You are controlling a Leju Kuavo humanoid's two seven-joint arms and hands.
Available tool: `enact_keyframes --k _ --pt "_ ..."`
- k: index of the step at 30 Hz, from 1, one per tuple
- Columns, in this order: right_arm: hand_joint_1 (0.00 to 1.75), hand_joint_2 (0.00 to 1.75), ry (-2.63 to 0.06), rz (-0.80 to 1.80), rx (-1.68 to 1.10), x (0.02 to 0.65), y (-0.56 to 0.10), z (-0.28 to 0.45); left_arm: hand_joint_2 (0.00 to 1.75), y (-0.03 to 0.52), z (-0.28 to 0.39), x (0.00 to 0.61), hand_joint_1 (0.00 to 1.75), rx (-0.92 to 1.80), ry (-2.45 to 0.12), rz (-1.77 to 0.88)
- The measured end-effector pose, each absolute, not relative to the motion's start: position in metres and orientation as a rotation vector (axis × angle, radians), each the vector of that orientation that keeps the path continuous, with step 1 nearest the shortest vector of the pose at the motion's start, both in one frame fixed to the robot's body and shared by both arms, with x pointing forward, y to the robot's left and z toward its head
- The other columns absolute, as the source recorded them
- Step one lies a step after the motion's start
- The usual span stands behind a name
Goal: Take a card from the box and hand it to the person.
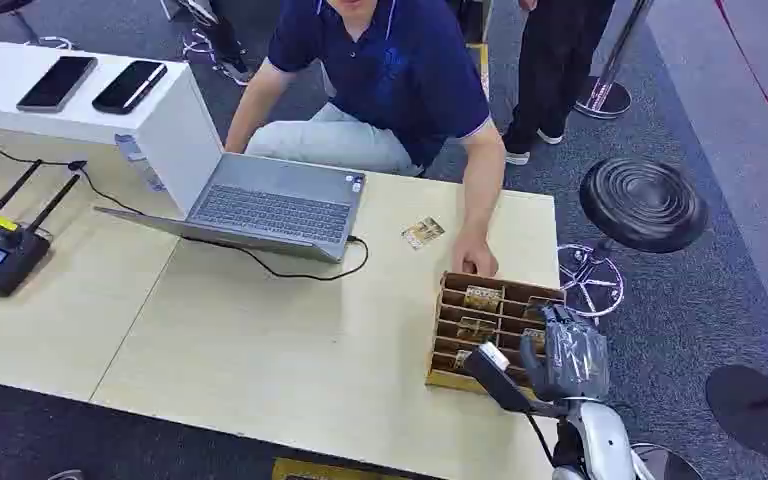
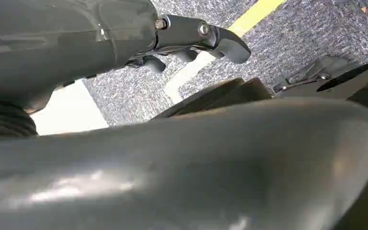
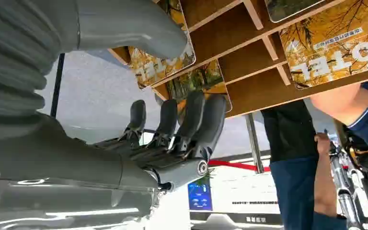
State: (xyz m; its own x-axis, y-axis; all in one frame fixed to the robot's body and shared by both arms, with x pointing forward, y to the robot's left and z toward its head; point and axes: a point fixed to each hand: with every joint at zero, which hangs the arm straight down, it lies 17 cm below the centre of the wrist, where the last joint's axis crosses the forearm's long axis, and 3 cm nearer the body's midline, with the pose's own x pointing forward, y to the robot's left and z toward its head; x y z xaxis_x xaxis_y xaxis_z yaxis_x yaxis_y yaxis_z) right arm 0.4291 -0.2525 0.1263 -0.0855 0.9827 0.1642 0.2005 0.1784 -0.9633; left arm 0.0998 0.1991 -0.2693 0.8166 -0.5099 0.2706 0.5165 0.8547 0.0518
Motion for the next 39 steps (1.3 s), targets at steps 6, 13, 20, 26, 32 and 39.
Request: enact_keyframes --k 6,13,20,26,32,39 --pt "0.98 1.75 -1.488 1.023 -1.194 0.429 -0.252 0.126 0.0 0.199 -0.269 0.1 0.0 -0.024 -0.282 -0.547" --pt "0.99 1.75 -1.478 1.029 -1.202 0.429 -0.257 0.125 0.0 0.199 -0.269 0.1 0.0 -0.025 -0.284 -0.546" --pt "0.98 1.75 -1.462 1.04 -1.211 0.429 -0.262 0.122 0.0 0.199 -0.269 0.1 0.0 -0.025 -0.283 -0.546" --pt "1.03 1.75 -1.435 1.055 -1.218 0.429 -0.267 0.116 0.0 0.199 -0.269 0.1 0.0 -0.026 -0.283 -0.546" --pt "1.08 1.75 -1.423 1.065 -1.22 0.428 -0.269 0.113 0.0 0.199 -0.269 0.1 0.0 -0.025 -0.283 -0.546" --pt "1.75 1.75 -1.417 1.07 -1.217 0.428 -0.27 0.109 0.0 0.199 -0.269 0.1 0.0 -0.026 -0.286 -0.546"
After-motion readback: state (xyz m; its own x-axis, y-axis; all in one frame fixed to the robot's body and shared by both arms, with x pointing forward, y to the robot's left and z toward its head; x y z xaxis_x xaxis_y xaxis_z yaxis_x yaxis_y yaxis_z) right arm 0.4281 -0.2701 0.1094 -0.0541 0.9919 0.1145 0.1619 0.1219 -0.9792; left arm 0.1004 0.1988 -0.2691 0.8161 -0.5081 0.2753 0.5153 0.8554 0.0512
